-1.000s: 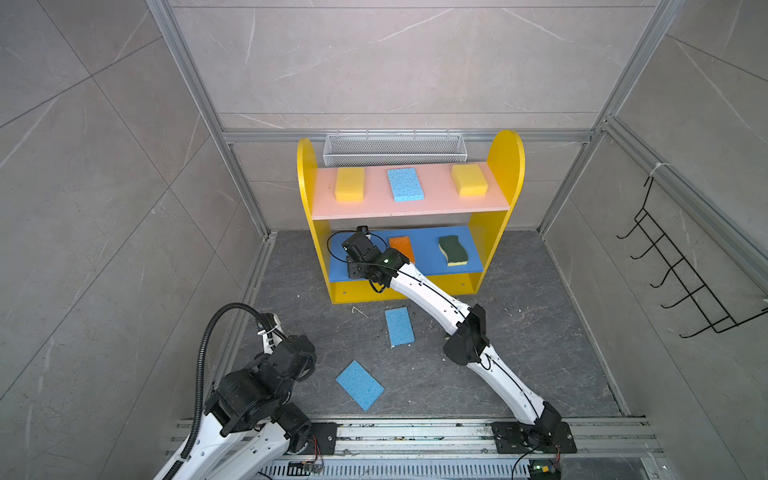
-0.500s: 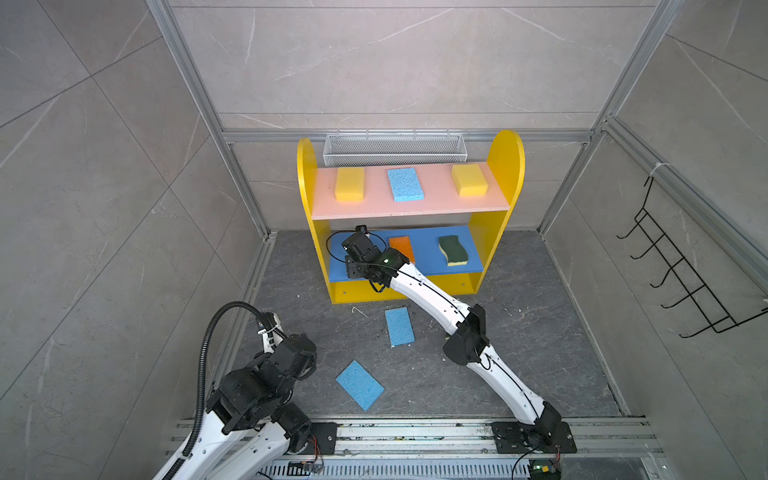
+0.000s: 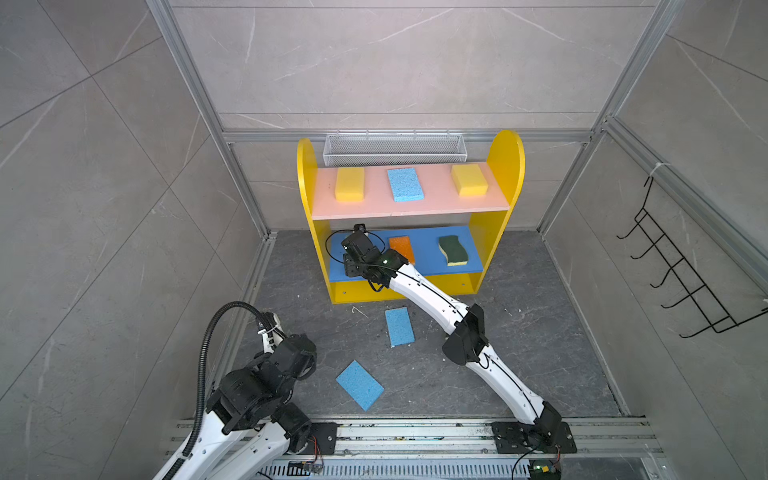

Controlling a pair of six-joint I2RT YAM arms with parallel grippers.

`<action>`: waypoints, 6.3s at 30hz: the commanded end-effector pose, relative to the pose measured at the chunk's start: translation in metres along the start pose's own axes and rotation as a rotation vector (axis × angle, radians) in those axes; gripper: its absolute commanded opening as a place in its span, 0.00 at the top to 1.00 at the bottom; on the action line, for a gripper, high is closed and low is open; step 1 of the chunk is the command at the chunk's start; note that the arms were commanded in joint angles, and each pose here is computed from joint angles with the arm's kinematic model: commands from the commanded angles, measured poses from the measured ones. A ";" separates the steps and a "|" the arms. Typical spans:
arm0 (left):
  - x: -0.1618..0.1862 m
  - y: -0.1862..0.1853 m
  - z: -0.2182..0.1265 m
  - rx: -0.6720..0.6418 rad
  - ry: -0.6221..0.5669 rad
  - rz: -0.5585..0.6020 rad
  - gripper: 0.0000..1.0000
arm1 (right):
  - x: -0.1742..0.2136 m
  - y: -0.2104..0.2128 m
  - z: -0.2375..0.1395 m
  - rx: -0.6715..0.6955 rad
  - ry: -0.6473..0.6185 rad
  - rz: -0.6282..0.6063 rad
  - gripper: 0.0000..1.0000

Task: Place and organize the cleaning sponges onto the shelf
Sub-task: 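Lift the bright green sponge and carry it onto the blue shelf, then lower the bright green sponge onto the blue shelf and open the right gripper, then raise the open right gripper away from the bright green sponge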

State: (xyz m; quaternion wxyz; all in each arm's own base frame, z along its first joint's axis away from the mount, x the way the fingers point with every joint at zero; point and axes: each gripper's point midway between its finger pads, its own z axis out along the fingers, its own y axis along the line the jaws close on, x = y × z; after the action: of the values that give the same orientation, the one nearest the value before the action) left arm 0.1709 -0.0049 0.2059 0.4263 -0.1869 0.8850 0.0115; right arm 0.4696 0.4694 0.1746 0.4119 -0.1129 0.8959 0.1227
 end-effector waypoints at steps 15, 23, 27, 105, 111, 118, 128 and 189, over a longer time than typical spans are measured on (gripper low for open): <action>-0.002 0.004 0.000 -0.033 -0.007 0.010 0.25 | 0.012 0.007 0.012 -0.048 0.037 -0.013 0.17; -0.001 0.003 0.001 -0.045 0.004 0.019 0.25 | 0.004 0.007 0.002 -0.056 0.025 -0.007 0.17; -0.001 0.004 -0.001 -0.028 -0.004 -0.002 0.25 | 0.013 -0.001 0.006 -0.014 0.052 -0.008 0.19; -0.002 0.007 -0.006 0.017 -0.022 -0.034 0.25 | 0.049 0.003 -0.024 0.013 0.203 0.153 0.22; -0.002 0.007 -0.006 0.017 -0.022 -0.033 0.25 | 0.036 0.010 -0.036 -0.030 0.188 0.175 0.20; -0.001 0.006 -0.006 0.022 -0.019 -0.032 0.25 | 0.033 0.013 -0.037 -0.044 0.183 0.181 0.14; 0.000 0.006 -0.005 0.021 -0.018 -0.030 0.25 | 0.041 0.022 -0.030 -0.085 0.211 0.154 0.13; -0.001 0.006 -0.004 0.018 -0.022 -0.028 0.25 | 0.024 -0.009 -0.066 0.061 0.145 -0.011 0.44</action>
State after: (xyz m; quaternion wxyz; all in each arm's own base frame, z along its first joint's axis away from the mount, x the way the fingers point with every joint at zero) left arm 0.1655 -0.0013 0.2072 0.4330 -0.1933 0.8804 -0.0021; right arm 0.4131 0.4471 0.1960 0.3518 -0.1050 0.9245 0.1021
